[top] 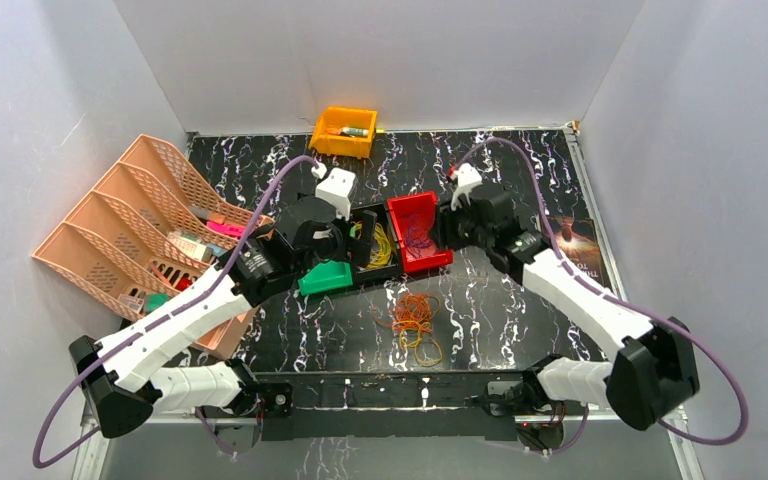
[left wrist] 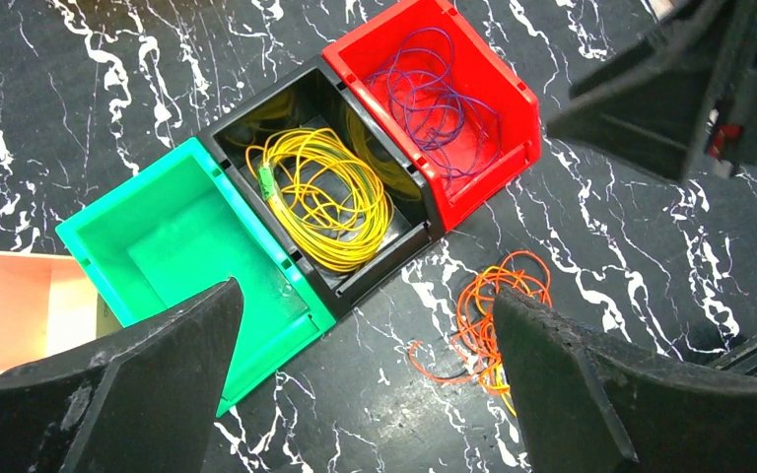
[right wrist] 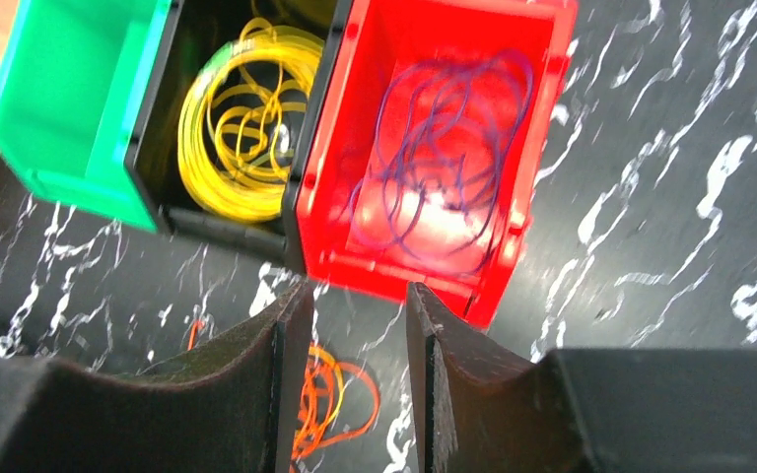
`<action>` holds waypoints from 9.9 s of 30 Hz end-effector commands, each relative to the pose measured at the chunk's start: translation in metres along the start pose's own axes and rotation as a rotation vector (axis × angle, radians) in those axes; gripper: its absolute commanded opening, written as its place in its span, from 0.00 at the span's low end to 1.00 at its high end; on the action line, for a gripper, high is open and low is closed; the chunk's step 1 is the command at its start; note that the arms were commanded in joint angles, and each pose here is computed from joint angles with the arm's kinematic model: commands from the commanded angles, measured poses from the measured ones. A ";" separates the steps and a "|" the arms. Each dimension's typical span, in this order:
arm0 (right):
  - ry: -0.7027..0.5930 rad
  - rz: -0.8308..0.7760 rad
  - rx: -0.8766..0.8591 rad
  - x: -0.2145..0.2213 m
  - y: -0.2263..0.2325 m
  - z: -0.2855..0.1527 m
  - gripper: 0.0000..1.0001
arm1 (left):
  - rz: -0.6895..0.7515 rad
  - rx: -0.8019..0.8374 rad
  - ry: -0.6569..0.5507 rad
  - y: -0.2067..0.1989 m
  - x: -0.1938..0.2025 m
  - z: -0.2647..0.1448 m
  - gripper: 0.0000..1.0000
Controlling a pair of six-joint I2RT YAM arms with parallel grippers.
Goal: Untangle the cables
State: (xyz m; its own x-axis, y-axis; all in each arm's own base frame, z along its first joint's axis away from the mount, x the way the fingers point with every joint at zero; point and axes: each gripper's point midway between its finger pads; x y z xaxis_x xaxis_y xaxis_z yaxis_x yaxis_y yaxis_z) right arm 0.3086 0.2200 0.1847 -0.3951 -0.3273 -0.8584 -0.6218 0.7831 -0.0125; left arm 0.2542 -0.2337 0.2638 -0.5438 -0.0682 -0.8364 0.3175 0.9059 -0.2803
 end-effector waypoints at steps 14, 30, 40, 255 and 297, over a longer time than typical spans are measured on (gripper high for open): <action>0.145 0.273 -0.171 0.092 0.050 -0.040 0.48 | -0.146 0.118 0.090 -0.023 0.043 0.026 0.94; 0.233 0.359 -0.179 0.140 0.060 -0.044 0.47 | -0.236 0.172 0.324 -0.085 0.171 0.047 0.79; 0.211 0.374 -0.121 0.139 0.051 -0.043 0.45 | -0.353 0.132 0.351 -0.100 0.200 0.058 0.56; -0.053 0.327 -0.288 0.172 0.077 -0.030 0.68 | 0.295 0.157 -0.731 -0.125 -0.276 -0.129 0.00; -0.320 0.233 -0.324 0.034 0.074 -0.081 0.36 | 0.431 -0.109 -0.697 -0.083 -0.249 -0.092 0.00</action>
State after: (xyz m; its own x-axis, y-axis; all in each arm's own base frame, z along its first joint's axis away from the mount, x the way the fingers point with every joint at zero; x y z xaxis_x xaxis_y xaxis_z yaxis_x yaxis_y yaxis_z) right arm 0.1900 0.2205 0.1683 -0.4159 0.0209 -0.9092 -0.7133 0.6126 0.3404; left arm 0.2933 -0.2713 0.5318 0.2192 0.1146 -0.9689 0.3281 0.9266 0.1839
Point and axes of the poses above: each gripper's point midway between its finger pads, its own z axis out along the fingers, its own y axis along the line the jaws close on, x = y × z, and after that the axes turned 14 degrees about -z, right-handed
